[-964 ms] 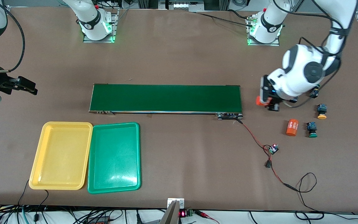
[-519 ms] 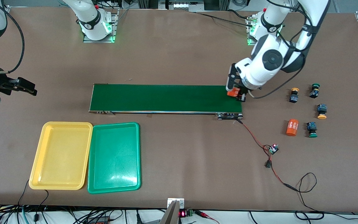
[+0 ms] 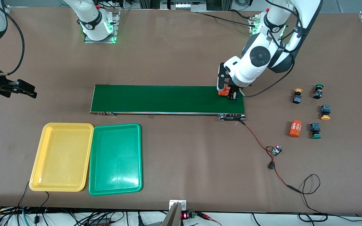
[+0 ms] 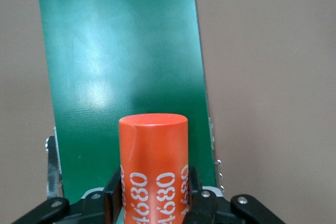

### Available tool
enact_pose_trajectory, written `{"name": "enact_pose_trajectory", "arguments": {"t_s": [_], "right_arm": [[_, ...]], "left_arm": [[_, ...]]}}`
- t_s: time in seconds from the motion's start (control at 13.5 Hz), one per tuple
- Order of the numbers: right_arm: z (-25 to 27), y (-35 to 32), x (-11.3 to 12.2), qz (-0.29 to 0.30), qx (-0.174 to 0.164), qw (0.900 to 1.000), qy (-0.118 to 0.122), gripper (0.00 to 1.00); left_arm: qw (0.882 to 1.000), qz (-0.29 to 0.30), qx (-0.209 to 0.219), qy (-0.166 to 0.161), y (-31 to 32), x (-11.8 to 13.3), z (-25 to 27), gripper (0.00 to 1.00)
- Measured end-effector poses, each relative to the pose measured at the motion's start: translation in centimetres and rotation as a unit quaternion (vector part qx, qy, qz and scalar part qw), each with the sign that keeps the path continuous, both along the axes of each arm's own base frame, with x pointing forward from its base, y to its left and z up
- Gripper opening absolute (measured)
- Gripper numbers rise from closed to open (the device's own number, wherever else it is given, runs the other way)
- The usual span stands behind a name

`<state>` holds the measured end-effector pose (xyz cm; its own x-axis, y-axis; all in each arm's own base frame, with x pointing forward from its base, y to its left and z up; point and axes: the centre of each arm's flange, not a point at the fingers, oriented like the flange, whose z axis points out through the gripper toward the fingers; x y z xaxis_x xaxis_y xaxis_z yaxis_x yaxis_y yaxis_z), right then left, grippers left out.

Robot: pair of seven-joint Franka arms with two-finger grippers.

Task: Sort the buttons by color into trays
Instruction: 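Lift the orange cylinder and carry it onto the green conveyor, then open the left gripper and withdraw toward the parts cluster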

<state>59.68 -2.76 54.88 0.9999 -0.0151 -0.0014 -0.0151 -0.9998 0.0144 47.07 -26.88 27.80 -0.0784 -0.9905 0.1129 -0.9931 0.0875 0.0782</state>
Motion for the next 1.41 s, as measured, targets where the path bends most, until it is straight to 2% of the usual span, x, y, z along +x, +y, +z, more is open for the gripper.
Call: {"name": "enact_pose_trajectory", "arguments": {"t_s": [0.37,1.04,1.19,1.41], "right_arm": [[-0.4,0.0,0.2,0.0,0.0,1.0,0.001,1.0],[-0.7,0.1,0.3,0.001,0.0,1.0,0.003,1.0],[-0.7,0.1,0.4,0.001,0.0,1.0,0.003,1.0],[-1.2,0.1,0.5,0.001,0.001,1.0,0.007,1.0]], "left_arm": [[1.0,0.006,-0.009,0.01,0.0,0.5,-2.3,0.51],[1.0,0.001,-0.006,-0.002,0.5,1.3,-3.1,0.51],[1.0,0.002,-0.007,-0.003,0.5,1.4,-3.0,0.63],[1.0,0.004,-0.006,-0.007,0.6,1.8,-2.1,0.93]]}}
